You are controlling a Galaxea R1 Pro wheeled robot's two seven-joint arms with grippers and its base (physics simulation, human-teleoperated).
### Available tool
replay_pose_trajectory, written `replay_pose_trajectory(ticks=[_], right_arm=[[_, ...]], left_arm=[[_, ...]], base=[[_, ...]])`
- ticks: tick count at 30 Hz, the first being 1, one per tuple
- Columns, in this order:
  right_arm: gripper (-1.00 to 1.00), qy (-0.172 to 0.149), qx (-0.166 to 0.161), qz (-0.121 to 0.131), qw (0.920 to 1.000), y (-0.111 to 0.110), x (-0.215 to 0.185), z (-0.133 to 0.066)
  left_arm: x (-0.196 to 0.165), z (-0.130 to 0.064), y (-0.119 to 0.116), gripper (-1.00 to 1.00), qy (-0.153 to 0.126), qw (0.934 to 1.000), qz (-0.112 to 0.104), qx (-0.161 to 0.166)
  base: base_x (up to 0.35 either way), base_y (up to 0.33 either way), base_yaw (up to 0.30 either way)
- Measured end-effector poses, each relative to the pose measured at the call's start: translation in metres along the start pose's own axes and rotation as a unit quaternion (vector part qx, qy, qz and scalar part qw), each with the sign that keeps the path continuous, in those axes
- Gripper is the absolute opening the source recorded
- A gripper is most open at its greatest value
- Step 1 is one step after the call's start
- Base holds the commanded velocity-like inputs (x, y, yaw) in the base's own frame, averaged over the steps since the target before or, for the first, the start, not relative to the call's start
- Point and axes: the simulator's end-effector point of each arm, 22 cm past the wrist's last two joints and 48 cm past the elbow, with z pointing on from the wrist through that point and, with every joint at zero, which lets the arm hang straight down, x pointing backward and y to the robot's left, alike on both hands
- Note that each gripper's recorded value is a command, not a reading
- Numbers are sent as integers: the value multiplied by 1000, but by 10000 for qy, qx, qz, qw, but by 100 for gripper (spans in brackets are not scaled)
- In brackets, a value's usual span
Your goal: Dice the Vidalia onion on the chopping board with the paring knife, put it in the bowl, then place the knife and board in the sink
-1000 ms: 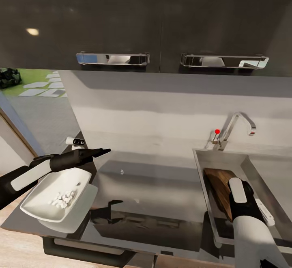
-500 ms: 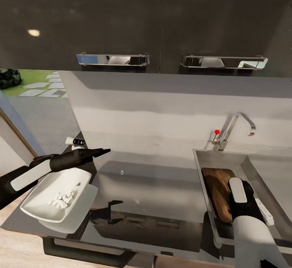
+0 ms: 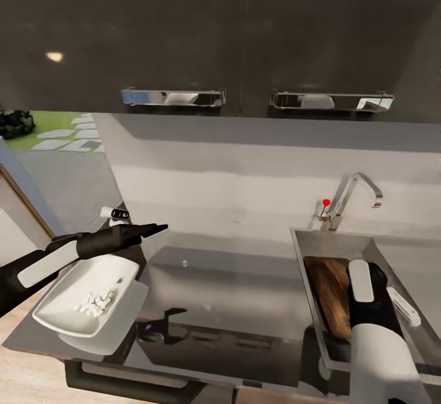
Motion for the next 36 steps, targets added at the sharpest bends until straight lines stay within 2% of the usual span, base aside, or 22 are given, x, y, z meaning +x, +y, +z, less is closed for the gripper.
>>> replay_pose_trajectory(ticks=[4,9,10,12,14,16,19,25,29,33,36], right_arm=[[100,-70,-181,-185,9996,1,-13,-24],[100,-105,-123,-490,9987,-8,-24,-47],[100,-108,-139,-762,9969,-11,-26,-59],[100,-98,-315,-1120,9932,-8,-25,-79],[100,-110,-451,-1378,9894,-8,-22,-97],[100,-244,-452,-1219,9912,-13,-33,-108],[100,-345,-498,-1139,9916,-15,-41,-117],[100,-615,-888,-1374,9846,10,-41,-144],[100,-505,-1347,-1429,9792,29,-31,-154],[100,-469,-1536,-1445,9764,36,-29,-161],[100,-560,-1794,-1590,9692,50,-24,-175]], left_arm=[[-2,1,-3,100,-2,10000,31,5],[-3,2,-7,100,-5,10000,71,10],[-4,2,-8,100,-6,10000,81,5],[-5,2,-9,100,-7,10000,97,8],[-5,2,-11,100,-8,9999,112,11],[-6,3,-13,100,-6,9999,129,13],[-7,3,-15,100,-4,9999,154,16],[-9,3,-19,100,6,9998,206,18],[-10,3,-23,100,5,9997,248,35],[-12,3,-27,100,-2,9996,288,59],[-13,3,-31,100,-3,9995,316,77]], base=[[0,0,0],[0,0,0],[0,0,0],[0,0,0],[0,0,0],[0,0,0],[-5,0,0],[-143,0,0],[-317,0,0],[-340,0,0],[-344,0,0]])
